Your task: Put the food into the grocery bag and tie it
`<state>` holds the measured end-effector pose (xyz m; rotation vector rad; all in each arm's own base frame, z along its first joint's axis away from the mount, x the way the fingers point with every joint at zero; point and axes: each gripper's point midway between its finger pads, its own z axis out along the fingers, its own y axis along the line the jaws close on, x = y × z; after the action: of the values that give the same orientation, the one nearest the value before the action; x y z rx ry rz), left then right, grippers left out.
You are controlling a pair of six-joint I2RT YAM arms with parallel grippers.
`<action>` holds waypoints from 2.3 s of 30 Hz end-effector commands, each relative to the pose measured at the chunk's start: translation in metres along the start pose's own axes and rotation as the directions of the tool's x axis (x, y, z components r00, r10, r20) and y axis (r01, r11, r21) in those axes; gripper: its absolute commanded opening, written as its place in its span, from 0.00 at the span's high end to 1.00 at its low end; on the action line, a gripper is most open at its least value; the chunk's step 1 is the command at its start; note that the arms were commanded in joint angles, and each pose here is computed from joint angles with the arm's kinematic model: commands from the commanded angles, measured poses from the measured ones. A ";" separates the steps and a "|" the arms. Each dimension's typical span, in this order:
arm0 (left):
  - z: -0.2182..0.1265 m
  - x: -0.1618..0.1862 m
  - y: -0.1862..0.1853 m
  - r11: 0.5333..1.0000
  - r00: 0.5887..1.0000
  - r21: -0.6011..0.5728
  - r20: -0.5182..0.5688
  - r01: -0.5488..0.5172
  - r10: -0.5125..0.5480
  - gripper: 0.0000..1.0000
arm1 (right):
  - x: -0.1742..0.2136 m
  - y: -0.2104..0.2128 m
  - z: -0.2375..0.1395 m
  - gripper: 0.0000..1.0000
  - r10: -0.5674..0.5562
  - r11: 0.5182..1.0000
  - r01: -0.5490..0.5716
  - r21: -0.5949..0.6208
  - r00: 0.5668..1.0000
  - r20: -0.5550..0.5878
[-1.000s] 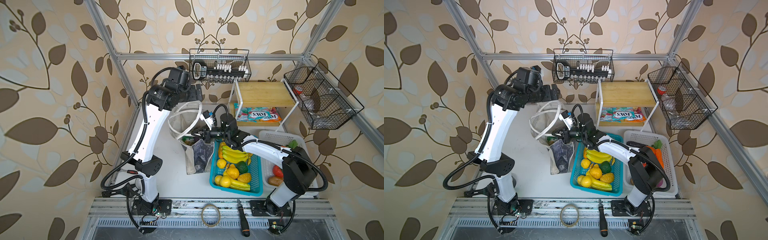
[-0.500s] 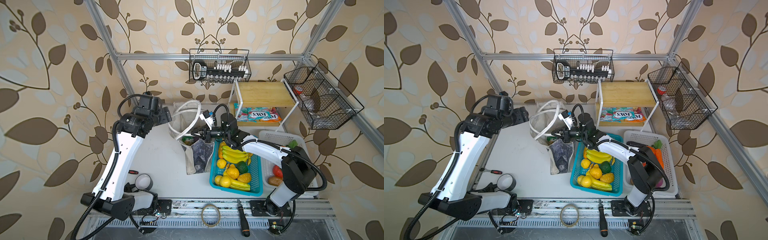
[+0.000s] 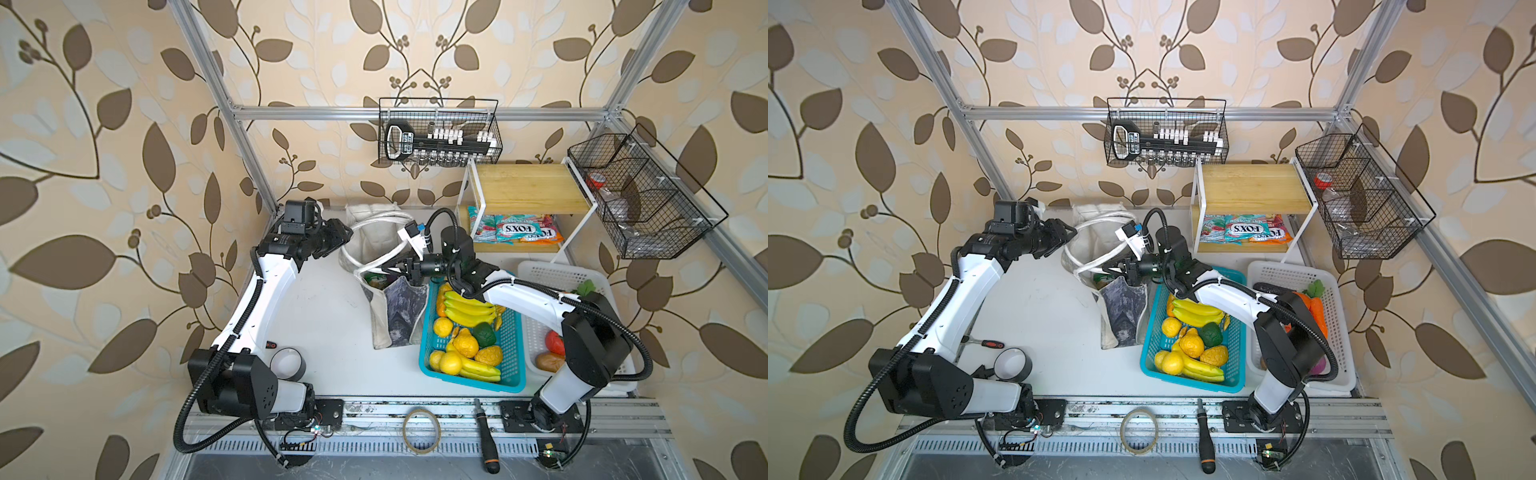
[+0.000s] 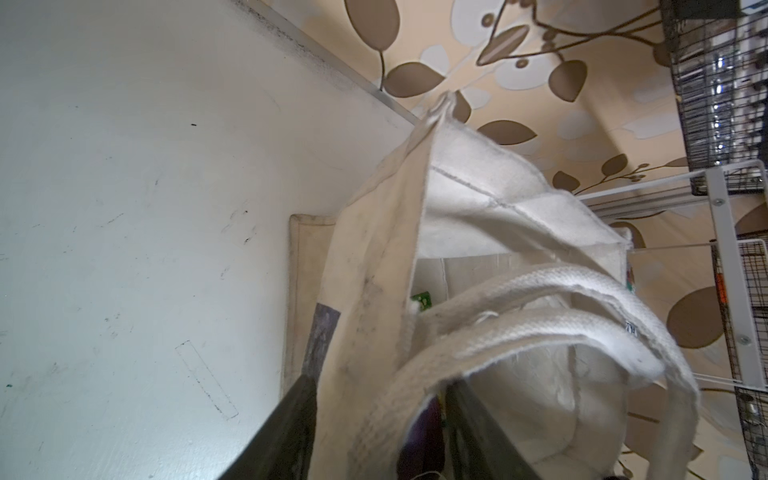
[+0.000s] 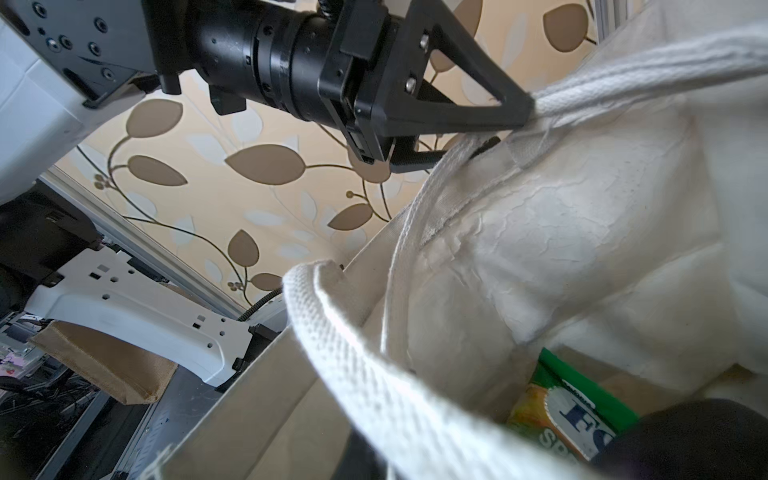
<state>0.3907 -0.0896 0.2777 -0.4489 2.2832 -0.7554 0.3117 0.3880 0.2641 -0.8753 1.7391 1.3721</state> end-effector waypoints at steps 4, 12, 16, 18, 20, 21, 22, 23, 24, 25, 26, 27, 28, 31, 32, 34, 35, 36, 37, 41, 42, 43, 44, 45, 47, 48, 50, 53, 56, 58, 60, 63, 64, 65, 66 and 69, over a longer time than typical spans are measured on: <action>-0.014 -0.007 -0.032 0.993 0.995 0.054 0.020 -0.103 0.102 0.44 | 0.003 0.000 0.009 1.00 -0.007 1.000 0.006 -0.029 1.000 -0.024; -0.018 -0.005 -0.033 0.991 0.991 0.028 0.000 -0.133 0.133 0.98 | 0.008 -0.008 0.006 0.98 -0.004 0.999 0.006 0.039 0.999 -0.042; -0.029 -0.004 -0.034 0.991 0.991 0.027 0.020 -0.134 0.134 1.00 | -0.004 -0.017 -0.012 0.62 0.019 0.992 -0.020 0.124 1.000 0.005; -0.031 -0.001 -0.038 0.990 0.992 0.060 0.025 -0.127 0.126 1.00 | -0.016 -0.015 -0.026 0.48 0.040 0.993 -0.047 0.111 0.997 0.070; -0.034 -0.001 -0.043 0.990 0.993 0.084 0.028 -0.117 0.115 1.00 | -0.028 -0.012 -0.039 0.37 0.067 0.995 -0.076 0.069 0.990 0.124; -0.036 -0.002 -0.045 0.989 0.993 0.093 0.033 -0.115 0.113 1.00 | -0.034 -0.009 -0.043 0.28 0.091 0.995 -0.097 0.035 0.984 0.151; -0.039 -0.003 -0.047 0.988 0.993 0.100 0.036 -0.117 0.114 1.00 | -0.038 -0.006 -0.045 0.21 0.113 0.993 -0.115 -0.001 0.981 0.160; -0.041 -0.003 -0.048 0.988 0.993 0.103 0.039 -0.118 0.115 1.00 | -0.041 -0.003 -0.046 0.17 0.133 0.991 -0.131 -0.027 0.977 0.166; -0.043 -0.003 -0.049 0.987 0.992 0.107 0.043 -0.120 0.116 1.00 | -0.042 -0.004 -0.046 0.13 0.149 0.989 -0.146 -0.031 0.974 0.172; -0.043 -0.002 -0.049 0.987 0.992 0.108 0.043 -0.122 0.118 1.00 | -0.043 -0.005 -0.045 0.12 0.150 0.989 -0.148 -0.025 0.972 0.178; -0.043 -0.001 -0.049 0.987 0.992 0.109 0.041 -0.121 0.118 1.00 | -0.044 -0.007 -0.044 0.13 0.148 0.989 -0.147 -0.017 0.972 0.181; -0.042 0.000 -0.047 0.987 0.993 0.107 0.035 -0.117 0.113 1.00 | -0.046 -0.007 -0.044 0.13 0.146 0.989 -0.146 -0.016 0.971 0.187; -0.041 0.002 -0.047 0.987 0.994 0.112 0.031 -0.112 0.109 1.00 | -0.049 -0.010 -0.044 0.13 0.156 0.988 -0.157 -0.015 0.967 0.202; -0.040 0.007 -0.050 0.984 0.996 0.150 0.018 -0.094 0.092 1.00 | -0.054 -0.025 -0.039 0.18 0.200 0.977 -0.211 0.031 0.956 0.214; -0.042 0.007 -0.052 0.983 0.996 0.159 0.020 -0.092 0.090 1.00 | -0.054 -0.029 -0.037 0.21 0.206 0.974 -0.221 0.051 0.956 0.208; -0.049 0.007 -0.057 0.980 0.995 0.177 0.031 -0.095 0.091 1.00 | -0.053 -0.040 -0.033 0.29 0.206 0.962 -0.234 0.142 0.961 0.186; -0.053 0.006 -0.059 0.978 0.995 0.184 0.040 -0.101 0.095 1.00 | -0.053 -0.044 -0.032 0.35 0.191 0.956 -0.223 0.192 0.966 0.172; -0.057 0.005 -0.061 0.977 0.994 0.187 0.048 -0.105 0.098 1.00 | -0.048 -0.048 -0.033 0.42 0.174 0.946 -0.208 0.249 0.973 0.152; -0.061 0.004 -0.063 0.976 0.994 0.189 0.054 -0.108 0.100 1.00 | -0.058 -0.046 -0.037 0.52 0.140 0.941 -0.181 0.284 0.977 0.160; -0.072 0.003 -0.070 0.970 0.992 0.212 0.070 -0.118 0.105 1.00 | -0.065 -0.047 -0.049 0.90 0.107 0.926 -0.162 0.342 0.979 0.175; -0.075 0.002 -0.072 0.969 0.991 0.215 0.077 -0.120 0.106 1.00 | -0.067 -0.047 -0.051 0.98 0.094 0.922 -0.149 0.359 0.982 0.165; -0.079 0.002 -0.073 0.968 0.991 0.218 0.086 -0.123 0.106 1.00 | -0.068 -0.047 -0.055 1.00 0.079 0.915 -0.134 0.380 0.984 0.157; -0.082 0.001 -0.074 0.967 0.990 0.222 0.092 -0.125 0.107 1.00 | -0.070 -0.047 -0.059 1.00 0.067 0.908 -0.125 0.400 0.985 0.156; -0.086 0.000 -0.076 0.965 0.989 0.226 0.103 -0.130 0.109 1.00 | -0.073 -0.048 -0.063 1.00 0.051 0.899 -0.113 0.424 0.987 0.155; -0.094 -0.001 -0.080 0.962 0.987 0.237 0.117 -0.133 0.108 1.00 | -0.078 -0.047 -0.071 1.00 0.024 0.886 -0.087 0.456 0.990 0.142; -0.098 -0.001 -0.084 0.959 0.987 0.251 0.125 -0.134 0.105 1.00 | -0.079 -0.046 -0.072 1.00 0.008 0.883 -0.066 0.465 0.992 0.126; -0.103 -0.001 -0.090 0.951 0.987 0.283 0.133 -0.127 0.092 1.00 | -0.086 -0.039 -0.073 1.00 -0.017 0.896 -0.029 0.443 0.995 0.100; -0.111 -0.003 -0.098 0.939 0.986 0.323 0.148 -0.122 0.077 1.00 | -0.082 -0.028 -0.066 0.99 -0.095 0.889 0.081 0.451 0.995 0.007; -0.111 -0.002 -0.112 0.913 0.992 0.397 0.116 -0.099 0.058 1.00 | -0.075 -0.030 -0.057 0.99 -0.140 0.857 0.167 0.487 0.986 -0.091; -0.106 -0.001 -0.118 0.896 0.996 0.437 0.080 -0.076 0.045 1.00 | -0.078 -0.024 -0.052 0.99 -0.130 0.880 0.151 0.451 0.989 -0.077; -0.102 0.000 -0.120 0.891 0.997 0.448 0.062 -0.069 0.046 1.00 | -0.089 -0.016 -0.052 1.00 -0.140 0.886 0.145 0.440 0.989 -0.042; -0.107 -0.001 -0.125 0.874 0.996 0.481 0.078 -0.076 0.044 1.00 | -0.101 -0.011 -0.054 1.00 -0.177 0.870 0.172 0.463 0.984 -0.034; -0.112 -0.002 -0.129 0.867 0.995 0.492 0.085 -0.081 0.045 1.00 | -0.101 -0.013 -0.053 1.00 -0.175 0.867 0.171 0.467 0.984 -0.037; -0.117 -0.002 -0.134 0.854 0.995 0.512 0.087 -0.088 0.051 1.00 | -0.098 -0.017 -0.052 1.00 -0.169 0.864 0.173 0.472 0.984 -0.053; -0.122 -0.002 -0.142 0.834 0.995 0.544 0.084 -0.095 0.058 1.00 | -0.094 -0.022 -0.050 1.00 -0.161 0.859 0.176 0.481 0.984 -0.073; -0.126 0.000 -0.156 0.789 0.997 0.610 0.039 -0.076 0.065 1.00 | -0.087 -0.025 -0.045 1.00 -0.144 0.861 0.170 0.479 0.985 -0.092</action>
<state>0.3323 -0.1470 0.4010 -0.2048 2.0149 -1.2335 0.3651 0.3438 0.3522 -0.7196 1.8408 0.8108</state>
